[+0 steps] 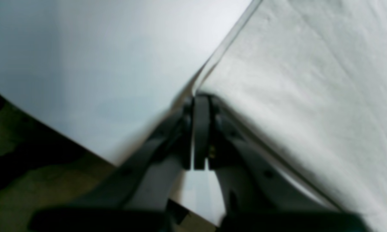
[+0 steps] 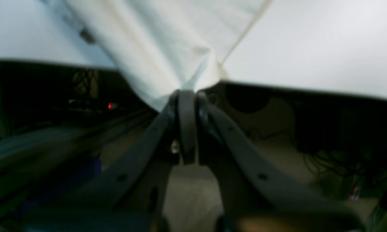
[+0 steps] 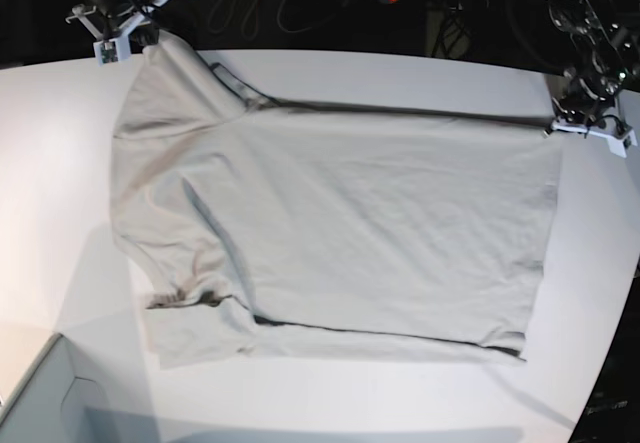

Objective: Layout the t-shirt on the table in an organized manner, then fold the t-shirt properly
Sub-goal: 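Pull the shirt's collar edge taut with both grippers, smoothing it, then regrasp the shirt body with both grippers and drag it flatter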

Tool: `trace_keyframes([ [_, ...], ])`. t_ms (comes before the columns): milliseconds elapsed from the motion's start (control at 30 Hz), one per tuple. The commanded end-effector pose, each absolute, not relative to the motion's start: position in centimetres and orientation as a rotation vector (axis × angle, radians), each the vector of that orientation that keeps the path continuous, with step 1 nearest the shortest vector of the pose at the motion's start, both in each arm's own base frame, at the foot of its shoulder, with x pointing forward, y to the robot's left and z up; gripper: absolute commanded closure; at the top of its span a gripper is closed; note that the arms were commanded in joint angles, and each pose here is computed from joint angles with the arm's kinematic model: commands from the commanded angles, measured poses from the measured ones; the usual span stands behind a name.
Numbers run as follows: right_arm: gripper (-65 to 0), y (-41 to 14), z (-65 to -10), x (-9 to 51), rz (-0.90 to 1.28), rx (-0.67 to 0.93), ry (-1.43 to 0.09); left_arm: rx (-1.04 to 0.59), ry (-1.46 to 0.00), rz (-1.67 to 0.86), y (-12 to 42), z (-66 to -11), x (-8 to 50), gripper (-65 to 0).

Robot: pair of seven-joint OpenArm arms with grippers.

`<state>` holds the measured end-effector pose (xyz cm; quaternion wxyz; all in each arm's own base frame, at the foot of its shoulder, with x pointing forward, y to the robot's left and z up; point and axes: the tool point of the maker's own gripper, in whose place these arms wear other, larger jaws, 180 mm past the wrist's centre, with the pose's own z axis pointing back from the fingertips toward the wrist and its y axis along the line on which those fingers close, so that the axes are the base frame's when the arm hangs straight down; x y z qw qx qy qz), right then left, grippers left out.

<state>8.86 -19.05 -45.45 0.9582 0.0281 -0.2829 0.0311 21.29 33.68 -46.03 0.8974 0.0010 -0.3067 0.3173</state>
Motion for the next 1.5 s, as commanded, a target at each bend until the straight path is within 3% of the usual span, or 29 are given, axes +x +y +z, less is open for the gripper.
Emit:
trace_keyframes([
  [0, 0.0, -19.3, -44.9, 8.9, 0.062, 0.051, -0.590, 0.020, -0.674, 0.650, 34.6, -44.9, 21.9, -0.1],
  [67, -2.5, -19.3, -44.9, 8.8, 0.061, 0.050, -0.590, 0.021, -0.673, 0.650, 34.6, -45.0, 21.9, -0.1],
  [200, -14.8, -19.3, -44.9, 8.6, 0.060, 0.051, -0.587, 0.009, -0.639, 0.649, 34.2, -45.3, 21.5, -0.4],
  [333, -26.4, -19.8, -43.7, 9.1, 0.081, 0.027, -0.613, 0.012, -0.609, 0.640, 34.6, -45.3, 21.1, -5.8],
  [433, -29.9, -20.4, -42.3, 10.0, 0.096, -0.005, -0.648, 0.023, -0.605, 0.636, 34.8, -45.2, 20.6, -13.4],
  [500, -29.8, -21.7, -41.0, 10.9, 0.088, -0.052, -0.687, 0.032, -0.602, 0.655, 35.4, -45.2, 20.1, -21.7],
  [600, -30.1, -22.8, -39.9, 13.2, 0.080, -0.087, -0.745, 0.067, -0.649, 0.723, 37.4, -43.8, 19.3, -28.1],
  [800, -30.2, -24.2, -36.8, 21.0, 0.094, -0.123, -0.924, 0.107, -0.800, 0.716, 39.0, -38.9, 21.4, -28.1],
  [1000, -29.8, -24.7, -36.8, 28.0, 0.080, -0.119, -0.984, -0.114, -0.980, 0.665, 34.8, -35.0, 28.9, -28.0],
  [1200, -26.3, -24.4, -40.1, 33.6, 0.112, -0.065, -0.908, -0.281, -0.905, 0.576, 28.7, -37.1, 35.9, -27.8],
  [1400, -12.7, -24.9, -43.2, 36.1, 0.122, 0.017, -0.823, -0.309, -0.784, 0.613, 27.1, -42.2, 38.6, -15.2],
  [1467, -9.2, -25.7, -44.2, 36.0, 0.111, 0.029, -0.786, -0.276, -0.779, 0.628, 27.4, -43.9, 38.4, -13.8],
])
